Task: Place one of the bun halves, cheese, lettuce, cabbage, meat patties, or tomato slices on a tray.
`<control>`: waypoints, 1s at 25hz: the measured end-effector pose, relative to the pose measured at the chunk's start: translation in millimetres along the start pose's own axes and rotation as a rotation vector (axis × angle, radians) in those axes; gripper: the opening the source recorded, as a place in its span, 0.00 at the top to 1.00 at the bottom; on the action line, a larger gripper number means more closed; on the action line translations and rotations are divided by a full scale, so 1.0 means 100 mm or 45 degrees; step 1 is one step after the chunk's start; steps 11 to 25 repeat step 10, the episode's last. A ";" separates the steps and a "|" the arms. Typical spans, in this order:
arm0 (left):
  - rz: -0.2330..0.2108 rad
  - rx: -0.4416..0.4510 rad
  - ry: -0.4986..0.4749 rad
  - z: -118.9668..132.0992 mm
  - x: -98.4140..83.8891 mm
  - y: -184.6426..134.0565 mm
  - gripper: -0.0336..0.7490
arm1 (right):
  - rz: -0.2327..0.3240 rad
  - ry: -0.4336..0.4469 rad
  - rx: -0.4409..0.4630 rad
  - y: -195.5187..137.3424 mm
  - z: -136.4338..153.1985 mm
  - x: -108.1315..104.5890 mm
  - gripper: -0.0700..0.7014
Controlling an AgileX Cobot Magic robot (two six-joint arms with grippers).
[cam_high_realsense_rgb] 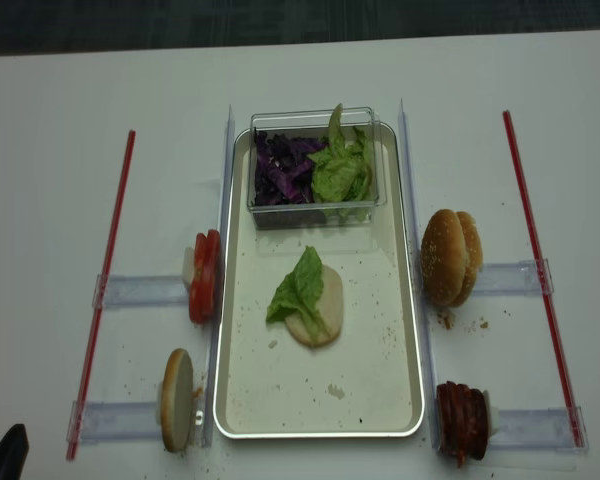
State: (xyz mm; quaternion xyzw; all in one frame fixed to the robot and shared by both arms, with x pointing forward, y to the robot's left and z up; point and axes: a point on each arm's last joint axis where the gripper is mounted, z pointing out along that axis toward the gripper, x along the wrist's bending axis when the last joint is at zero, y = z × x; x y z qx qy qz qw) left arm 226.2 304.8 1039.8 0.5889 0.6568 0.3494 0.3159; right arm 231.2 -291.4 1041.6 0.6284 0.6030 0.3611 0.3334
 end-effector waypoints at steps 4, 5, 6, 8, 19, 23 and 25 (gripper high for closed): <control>0.000 0.000 0.000 0.00 0.00 0.00 0.24 | 0.000 0.000 0.000 0.00 0.00 0.00 0.10; 0.000 0.000 0.000 0.00 0.00 0.00 0.25 | 0.000 0.000 0.000 0.00 0.00 0.00 0.10; 0.000 0.000 0.000 0.00 0.00 0.00 0.25 | 0.000 0.000 0.000 0.00 0.00 0.00 0.10; 0.000 0.000 0.000 0.00 0.00 0.00 0.25 | 0.000 0.000 0.000 0.00 0.00 0.00 0.10; 0.000 0.000 0.000 0.00 0.00 0.00 0.25 | 0.000 0.000 0.000 0.00 0.00 0.00 0.10; 0.000 0.000 0.000 0.00 0.00 0.00 0.25 | 0.000 0.000 0.000 0.00 0.00 0.00 0.10; 0.000 0.000 0.000 0.00 0.00 0.00 0.25 | 0.000 0.000 0.000 0.00 0.00 0.00 0.10</control>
